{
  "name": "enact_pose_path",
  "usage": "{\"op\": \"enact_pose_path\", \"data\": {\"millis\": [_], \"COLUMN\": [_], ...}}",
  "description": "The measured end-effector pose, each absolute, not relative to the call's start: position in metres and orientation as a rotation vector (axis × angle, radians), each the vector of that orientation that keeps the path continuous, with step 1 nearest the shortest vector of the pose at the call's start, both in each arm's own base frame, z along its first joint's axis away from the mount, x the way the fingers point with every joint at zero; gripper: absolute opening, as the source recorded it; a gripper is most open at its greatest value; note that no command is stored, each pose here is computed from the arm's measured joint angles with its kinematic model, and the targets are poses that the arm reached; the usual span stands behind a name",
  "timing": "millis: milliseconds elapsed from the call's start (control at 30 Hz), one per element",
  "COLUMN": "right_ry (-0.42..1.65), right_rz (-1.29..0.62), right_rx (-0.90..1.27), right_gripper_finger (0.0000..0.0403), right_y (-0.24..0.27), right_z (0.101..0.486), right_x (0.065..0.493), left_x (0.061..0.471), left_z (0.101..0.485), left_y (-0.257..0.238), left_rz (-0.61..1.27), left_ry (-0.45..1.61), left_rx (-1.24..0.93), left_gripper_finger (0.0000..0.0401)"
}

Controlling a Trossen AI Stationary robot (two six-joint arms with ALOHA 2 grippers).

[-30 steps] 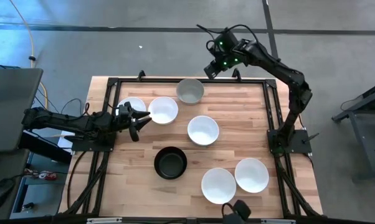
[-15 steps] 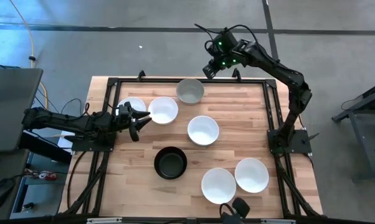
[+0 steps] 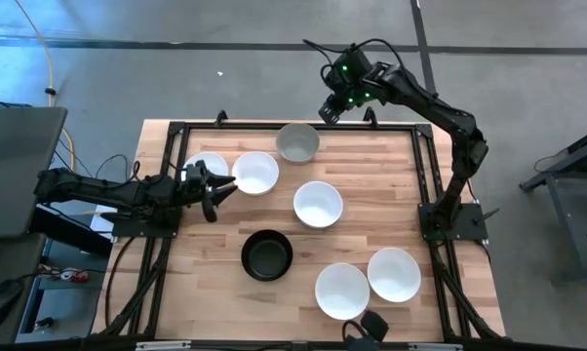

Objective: Nest bowls inside each other
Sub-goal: Stack the gray bowl on top of the white bowl

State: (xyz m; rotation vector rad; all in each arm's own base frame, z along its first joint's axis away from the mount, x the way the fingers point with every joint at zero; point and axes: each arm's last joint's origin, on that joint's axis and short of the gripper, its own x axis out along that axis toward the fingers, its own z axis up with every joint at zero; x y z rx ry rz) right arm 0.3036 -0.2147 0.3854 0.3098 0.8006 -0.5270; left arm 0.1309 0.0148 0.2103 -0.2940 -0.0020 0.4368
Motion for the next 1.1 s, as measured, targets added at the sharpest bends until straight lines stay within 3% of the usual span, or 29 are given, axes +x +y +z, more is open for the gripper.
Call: {"op": "enact_pose_path", "data": {"millis": [567,933,1100], "right_ry": [0.541,0.564,0.604], "right_rz": [-0.733,-0.741,-0.655], "right_rx": [0.893,0.875,0.754], "right_gripper_finger": [0.0018,0.0018,0.0018], "right_y": [-0.2172,-0.2167,-0.2162], "right_z": [0.3907,0.3894,0.3901], "right_x": [0.3085,0.3073,0.3083], "left_x": [0.131,0.1309,0.131], "left_z": [0.2103,0.2103,0.2103], "left_y": [0.0147,0.0147,0.0147], "left_rz": [0.436,0.436,0.436], "left_ry": [-0.001,-0.002,-0.002], "left_rx": [-0.294,-0.294,-0.294], "left_gripper_finger": [0.0136,0.0136,0.0136]}}
